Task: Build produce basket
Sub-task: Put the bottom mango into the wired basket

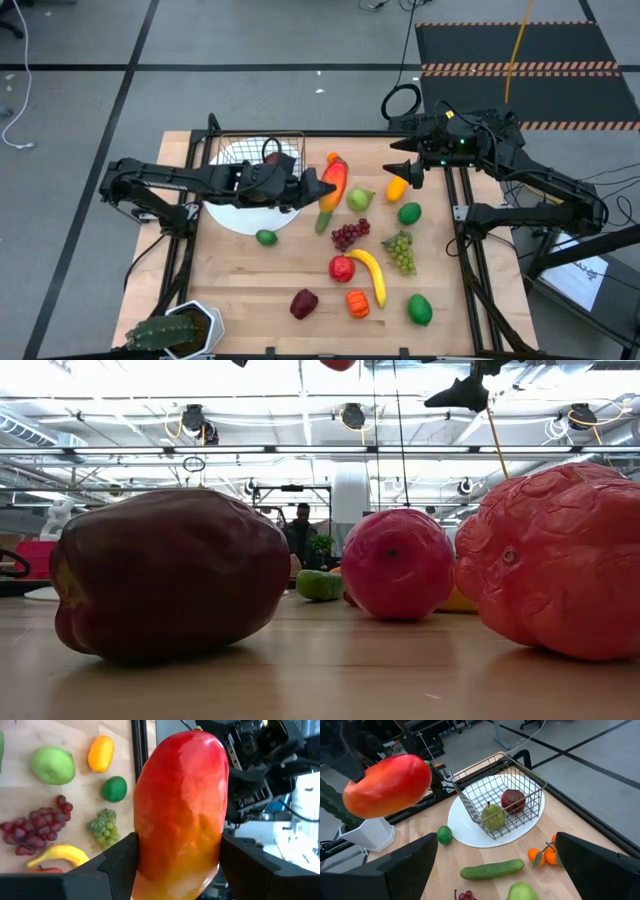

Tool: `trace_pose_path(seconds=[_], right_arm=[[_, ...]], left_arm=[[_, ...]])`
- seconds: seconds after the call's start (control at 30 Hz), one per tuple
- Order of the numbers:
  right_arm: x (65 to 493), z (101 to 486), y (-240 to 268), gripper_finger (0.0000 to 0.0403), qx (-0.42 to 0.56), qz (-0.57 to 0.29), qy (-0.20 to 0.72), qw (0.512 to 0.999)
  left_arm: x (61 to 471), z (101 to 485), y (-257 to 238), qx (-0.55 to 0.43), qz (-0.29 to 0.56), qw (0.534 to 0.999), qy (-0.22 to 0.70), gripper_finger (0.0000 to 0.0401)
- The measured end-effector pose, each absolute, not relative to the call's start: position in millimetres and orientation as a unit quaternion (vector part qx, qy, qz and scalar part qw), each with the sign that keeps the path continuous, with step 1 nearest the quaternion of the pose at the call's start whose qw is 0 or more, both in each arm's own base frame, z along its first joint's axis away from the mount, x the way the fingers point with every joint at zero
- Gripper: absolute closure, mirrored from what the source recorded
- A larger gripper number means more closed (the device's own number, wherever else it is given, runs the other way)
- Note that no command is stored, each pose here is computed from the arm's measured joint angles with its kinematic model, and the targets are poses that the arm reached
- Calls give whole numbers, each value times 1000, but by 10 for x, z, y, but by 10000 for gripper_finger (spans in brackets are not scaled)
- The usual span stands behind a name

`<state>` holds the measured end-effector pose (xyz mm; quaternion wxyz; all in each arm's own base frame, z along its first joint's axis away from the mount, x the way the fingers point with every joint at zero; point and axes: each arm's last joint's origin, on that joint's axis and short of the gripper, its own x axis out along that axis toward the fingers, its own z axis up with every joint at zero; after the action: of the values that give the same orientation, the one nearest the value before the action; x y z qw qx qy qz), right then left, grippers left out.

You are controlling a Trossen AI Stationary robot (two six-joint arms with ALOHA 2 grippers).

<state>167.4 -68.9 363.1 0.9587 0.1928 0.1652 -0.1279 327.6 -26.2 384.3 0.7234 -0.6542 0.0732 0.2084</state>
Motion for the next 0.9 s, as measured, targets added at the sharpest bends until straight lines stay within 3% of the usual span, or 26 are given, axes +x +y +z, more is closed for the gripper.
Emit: trace_pose_path(seconds=[0.43,0.67,0.9], right_arm=[[1674,3631,-689,3,179,-126,167,961],[1674,3631,-688,3,179,-124,167,962],[1674,3631,-688,3,179,-124,167,962]], left_arm=[[3276,3842,-263,-679,211,700,66,153],[3275,3841,-252,-652,216,724,67,153],[3276,3840,-206,-581,223,779,75,153]])
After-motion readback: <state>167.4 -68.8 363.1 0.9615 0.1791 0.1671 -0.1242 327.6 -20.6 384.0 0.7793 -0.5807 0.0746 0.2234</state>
